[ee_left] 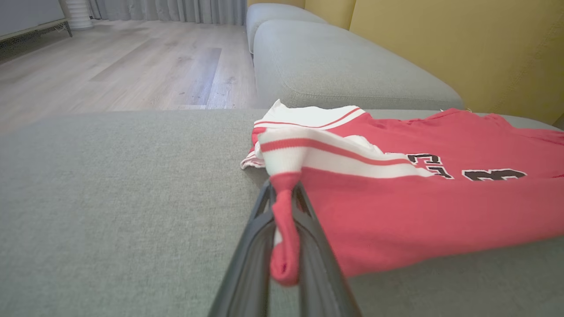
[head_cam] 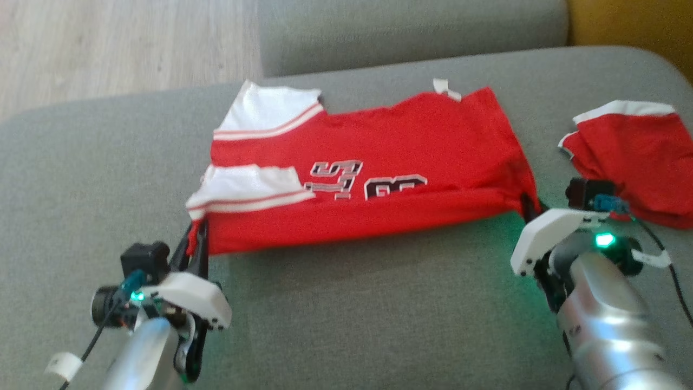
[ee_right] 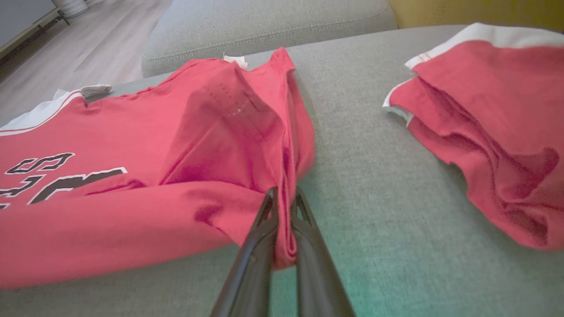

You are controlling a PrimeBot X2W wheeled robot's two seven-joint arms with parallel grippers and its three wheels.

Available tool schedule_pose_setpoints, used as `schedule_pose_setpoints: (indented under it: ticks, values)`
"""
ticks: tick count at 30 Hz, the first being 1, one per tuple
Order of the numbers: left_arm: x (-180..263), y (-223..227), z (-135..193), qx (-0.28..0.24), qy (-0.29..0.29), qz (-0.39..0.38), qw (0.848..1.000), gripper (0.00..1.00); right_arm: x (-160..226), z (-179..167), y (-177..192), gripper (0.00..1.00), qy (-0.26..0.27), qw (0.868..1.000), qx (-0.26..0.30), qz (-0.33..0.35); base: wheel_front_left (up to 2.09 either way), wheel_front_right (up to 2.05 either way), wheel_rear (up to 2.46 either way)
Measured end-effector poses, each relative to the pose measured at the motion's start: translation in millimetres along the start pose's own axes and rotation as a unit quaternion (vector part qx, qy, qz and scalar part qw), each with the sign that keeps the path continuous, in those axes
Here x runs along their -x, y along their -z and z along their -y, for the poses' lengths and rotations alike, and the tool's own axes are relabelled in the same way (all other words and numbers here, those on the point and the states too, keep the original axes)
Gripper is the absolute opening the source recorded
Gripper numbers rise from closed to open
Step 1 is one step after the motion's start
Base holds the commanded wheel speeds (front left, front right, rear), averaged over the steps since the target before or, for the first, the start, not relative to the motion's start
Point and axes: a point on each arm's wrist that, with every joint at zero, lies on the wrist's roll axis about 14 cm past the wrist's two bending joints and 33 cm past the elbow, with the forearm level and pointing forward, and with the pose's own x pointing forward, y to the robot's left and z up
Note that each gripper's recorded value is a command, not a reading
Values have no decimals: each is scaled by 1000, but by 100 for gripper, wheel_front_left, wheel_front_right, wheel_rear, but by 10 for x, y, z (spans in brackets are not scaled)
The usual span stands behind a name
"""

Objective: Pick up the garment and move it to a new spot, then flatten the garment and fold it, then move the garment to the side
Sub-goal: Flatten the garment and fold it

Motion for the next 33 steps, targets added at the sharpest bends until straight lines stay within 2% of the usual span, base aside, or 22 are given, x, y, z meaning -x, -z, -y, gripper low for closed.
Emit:
schedule_pose_setpoints:
  ticks: [9,19,20,21,22,23,29,33]
  values:
    - [389,252,145,17,25,-53,998,0,325,-40,246,0,-10,999,-25,-45,0,0,0]
    - [627,431,177,26,25,-88,995,0,638,20,582,0,-10,995,-59,-81,0,0,0]
    - [627,441,186,26,25,-92,995,0,663,52,582,29,-5,995,-60,-77,0,0,0]
    - [623,450,196,26,26,-96,995,31,683,76,562,99,-2,996,-55,-70,0,0,0]
    - [616,452,208,26,27,-98,994,93,700,103,535,100,2,997,-54,-63,0,0,0]
    - [606,448,209,26,26,-98,994,100,714,130,505,100,6,997,-55,-56,0,0,0]
    - [509,370,172,18,17,-84,996,100,755,356,219,100,38,997,-69,10,0,0,0]
    - [363,65,172,20,17,-19,999,100,778,531,-23,100,64,992,-73,76,0,0,0]
